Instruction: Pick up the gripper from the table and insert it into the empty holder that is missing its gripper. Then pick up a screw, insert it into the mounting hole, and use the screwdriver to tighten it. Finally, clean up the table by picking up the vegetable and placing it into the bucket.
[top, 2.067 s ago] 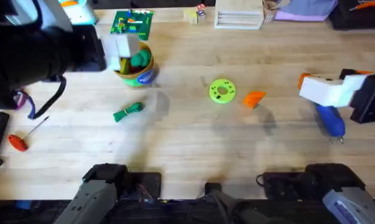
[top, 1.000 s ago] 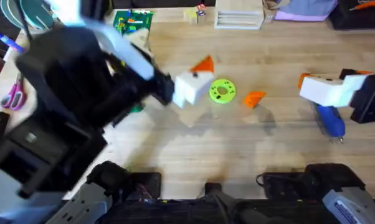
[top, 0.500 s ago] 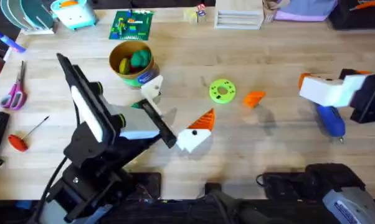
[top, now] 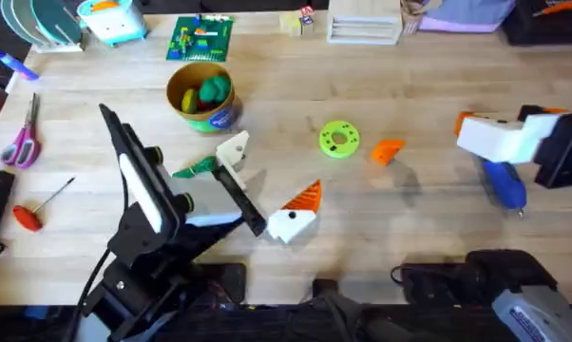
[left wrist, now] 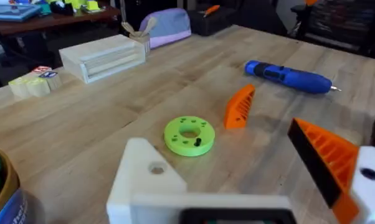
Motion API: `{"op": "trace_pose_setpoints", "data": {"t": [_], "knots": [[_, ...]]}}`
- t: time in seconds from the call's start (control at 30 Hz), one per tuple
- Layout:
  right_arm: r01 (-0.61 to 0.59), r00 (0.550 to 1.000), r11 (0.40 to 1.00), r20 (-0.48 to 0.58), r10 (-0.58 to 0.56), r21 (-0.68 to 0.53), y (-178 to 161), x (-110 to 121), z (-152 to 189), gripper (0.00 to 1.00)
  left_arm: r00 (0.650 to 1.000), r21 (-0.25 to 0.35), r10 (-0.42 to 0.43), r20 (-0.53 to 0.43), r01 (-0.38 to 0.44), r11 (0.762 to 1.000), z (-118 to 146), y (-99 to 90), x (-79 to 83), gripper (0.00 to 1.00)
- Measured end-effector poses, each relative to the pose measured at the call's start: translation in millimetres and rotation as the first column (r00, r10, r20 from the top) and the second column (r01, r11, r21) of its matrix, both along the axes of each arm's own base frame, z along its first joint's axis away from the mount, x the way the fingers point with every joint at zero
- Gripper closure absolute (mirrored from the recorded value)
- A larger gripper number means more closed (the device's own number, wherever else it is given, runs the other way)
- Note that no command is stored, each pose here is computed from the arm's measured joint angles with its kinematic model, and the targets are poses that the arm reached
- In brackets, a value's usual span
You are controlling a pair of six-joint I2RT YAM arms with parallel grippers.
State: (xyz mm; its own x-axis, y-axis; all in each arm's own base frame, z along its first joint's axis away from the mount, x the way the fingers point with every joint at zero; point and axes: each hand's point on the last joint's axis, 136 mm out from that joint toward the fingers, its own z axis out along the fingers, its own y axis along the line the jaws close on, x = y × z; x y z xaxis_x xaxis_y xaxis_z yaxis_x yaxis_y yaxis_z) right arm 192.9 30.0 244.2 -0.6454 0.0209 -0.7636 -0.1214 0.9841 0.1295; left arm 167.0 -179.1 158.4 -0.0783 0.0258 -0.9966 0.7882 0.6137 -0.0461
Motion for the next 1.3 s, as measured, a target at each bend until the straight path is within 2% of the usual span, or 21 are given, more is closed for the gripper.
{"op": "trace_pose_setpoints", "data": {"t": [0.67, 0.97, 1.2, 1.3], "knots": [[-0.003, 1.0, 1.0, -0.006, 0.003, -0.013, -1, -1, -1, 0.009, 1.0, -0.007, -0.003, 0.006, 0.003, 1.0, 2, 0.0, -0.8, 0.008], [-0.017, 0.977, 0.986, -0.21, -0.018, -0.164, -21, -39, -39, 0.01, 1.0, -0.007, -0.012, 0.006, 0.012, 1.0, 2, -1.0, -2.1, 0.008], [-0.059, 0.978, 0.975, -0.209, 0.014, -0.214, -23, -39, -40, 0.01, 0.997, -0.012, -0.077, 0.006, 0.078, 0.997, 3, -7.5, -11.2, 0.008], [-0.075, 0.985, 0.978, -0.167, 0.042, -0.197, -18, -31, -33, 0.01, 0.996, -0.013, -0.09, 0.006, 0.09, 0.996, 3, -8.7, -13.0, 0.008]]}}
